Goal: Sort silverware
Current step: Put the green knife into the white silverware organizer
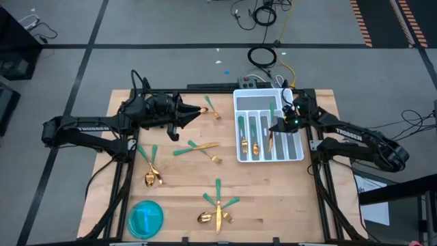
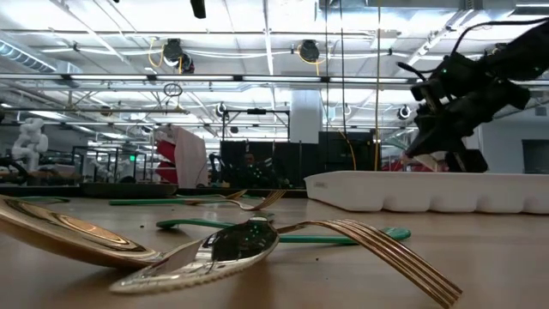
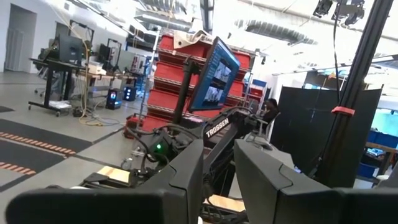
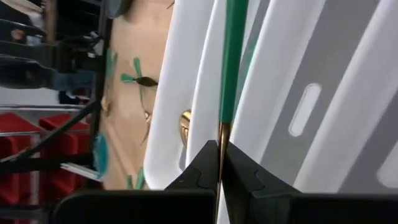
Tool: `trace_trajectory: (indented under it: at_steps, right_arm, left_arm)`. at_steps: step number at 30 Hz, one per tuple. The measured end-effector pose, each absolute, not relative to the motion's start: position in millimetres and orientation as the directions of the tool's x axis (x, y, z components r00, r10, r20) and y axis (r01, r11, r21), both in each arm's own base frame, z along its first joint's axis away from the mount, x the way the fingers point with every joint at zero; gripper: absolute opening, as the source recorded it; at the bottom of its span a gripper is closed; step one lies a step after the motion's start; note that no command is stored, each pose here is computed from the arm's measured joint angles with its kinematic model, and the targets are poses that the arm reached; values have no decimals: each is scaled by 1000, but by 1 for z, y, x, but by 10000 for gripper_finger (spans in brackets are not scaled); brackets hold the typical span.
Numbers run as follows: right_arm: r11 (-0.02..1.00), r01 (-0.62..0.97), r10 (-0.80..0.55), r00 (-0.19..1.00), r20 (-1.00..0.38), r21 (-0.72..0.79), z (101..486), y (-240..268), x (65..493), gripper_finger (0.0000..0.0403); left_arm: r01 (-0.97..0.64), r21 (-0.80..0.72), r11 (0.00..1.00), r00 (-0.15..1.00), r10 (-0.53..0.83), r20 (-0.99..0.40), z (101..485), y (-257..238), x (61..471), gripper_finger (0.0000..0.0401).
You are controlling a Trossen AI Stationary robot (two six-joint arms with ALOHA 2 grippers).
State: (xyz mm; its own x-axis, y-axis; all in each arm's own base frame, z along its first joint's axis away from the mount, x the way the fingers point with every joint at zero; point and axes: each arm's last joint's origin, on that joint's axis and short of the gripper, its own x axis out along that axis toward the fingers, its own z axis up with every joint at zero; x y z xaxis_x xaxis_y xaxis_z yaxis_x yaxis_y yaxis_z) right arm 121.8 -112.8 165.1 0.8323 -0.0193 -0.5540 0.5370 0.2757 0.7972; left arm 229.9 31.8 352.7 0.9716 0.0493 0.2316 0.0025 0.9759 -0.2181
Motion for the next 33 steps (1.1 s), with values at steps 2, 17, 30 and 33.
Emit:
trace_trajectory:
  at_steps: [2,17,30,33]
  right_arm:
    - [292,564,-26,812,-584,772,172,-114,123,0]
    - [284,637,-16,750,-661,716,171,-110,132,0]
    - [262,670,26,715,-699,695,156,-110,148,0]
    - [253,691,15,697,-717,677,154,-108,150,0]
  left_arm:
    - [2,-217,976,972,49,232,353,32,230,97]
    - [-1,-215,977,971,52,232,353,32,230,97]
    - [-2,-217,976,974,51,220,352,32,230,97]
    - [-6,-202,979,974,51,220,352,32,230,97]
